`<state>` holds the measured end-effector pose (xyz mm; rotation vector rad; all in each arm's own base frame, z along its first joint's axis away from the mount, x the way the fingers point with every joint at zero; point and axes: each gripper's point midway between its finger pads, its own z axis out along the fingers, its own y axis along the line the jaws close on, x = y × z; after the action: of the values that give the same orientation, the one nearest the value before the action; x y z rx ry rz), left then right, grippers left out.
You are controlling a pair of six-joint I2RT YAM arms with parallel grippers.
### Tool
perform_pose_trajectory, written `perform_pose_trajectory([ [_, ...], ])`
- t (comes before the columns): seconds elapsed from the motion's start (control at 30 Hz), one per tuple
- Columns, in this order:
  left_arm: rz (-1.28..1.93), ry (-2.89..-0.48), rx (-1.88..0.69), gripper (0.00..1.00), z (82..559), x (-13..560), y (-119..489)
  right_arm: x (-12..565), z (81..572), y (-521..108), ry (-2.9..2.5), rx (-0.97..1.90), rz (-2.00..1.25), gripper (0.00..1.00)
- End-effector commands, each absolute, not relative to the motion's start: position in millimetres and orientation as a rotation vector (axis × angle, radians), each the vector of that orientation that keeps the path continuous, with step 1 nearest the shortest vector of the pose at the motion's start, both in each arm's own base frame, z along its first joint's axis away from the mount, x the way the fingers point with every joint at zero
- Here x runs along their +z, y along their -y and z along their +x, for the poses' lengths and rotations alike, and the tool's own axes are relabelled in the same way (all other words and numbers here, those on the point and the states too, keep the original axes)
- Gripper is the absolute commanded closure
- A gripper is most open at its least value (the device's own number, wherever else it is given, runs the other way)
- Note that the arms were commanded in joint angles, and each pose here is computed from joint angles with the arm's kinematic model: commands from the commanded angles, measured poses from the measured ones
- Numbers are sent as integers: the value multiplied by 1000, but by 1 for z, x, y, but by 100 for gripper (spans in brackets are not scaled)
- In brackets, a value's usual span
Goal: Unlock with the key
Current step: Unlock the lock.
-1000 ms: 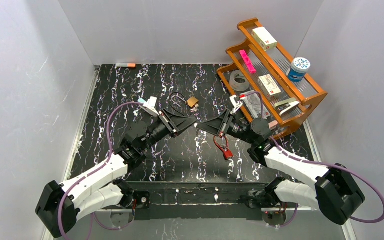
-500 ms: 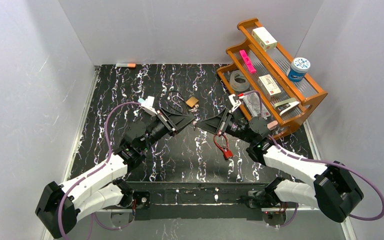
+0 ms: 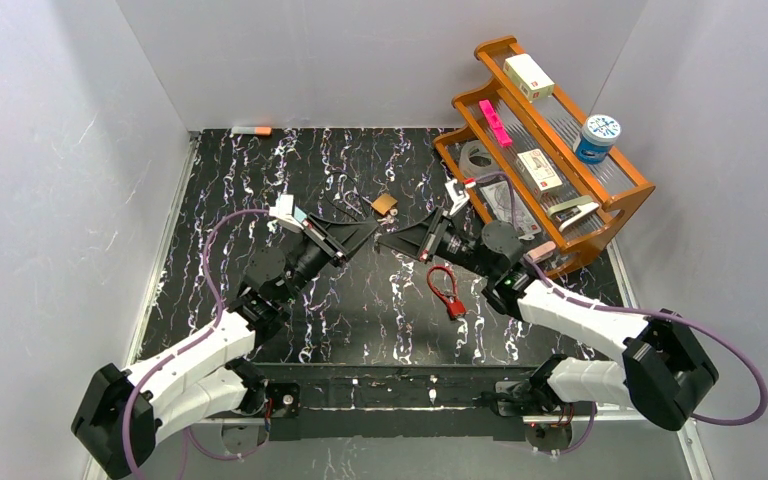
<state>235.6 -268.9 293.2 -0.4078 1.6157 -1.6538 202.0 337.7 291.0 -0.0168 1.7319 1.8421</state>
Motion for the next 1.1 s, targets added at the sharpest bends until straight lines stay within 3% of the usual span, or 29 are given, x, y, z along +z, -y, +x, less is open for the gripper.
perform_pose_trajectory([
  [0.0, -279, -1607, -1777, 100, 208, 307, 282, 316, 210, -355, -1659, 1665, -150, 99],
  [0.27, -302, -1596, -1770, 100, 206, 303, 278, 309, 227, -345, -1678, 1581, -13, 99],
  [1.07, -334, -1474, -1813, 100, 201, 309, 268, 360, 205, -312, -1268, 2329, 498, 99],
])
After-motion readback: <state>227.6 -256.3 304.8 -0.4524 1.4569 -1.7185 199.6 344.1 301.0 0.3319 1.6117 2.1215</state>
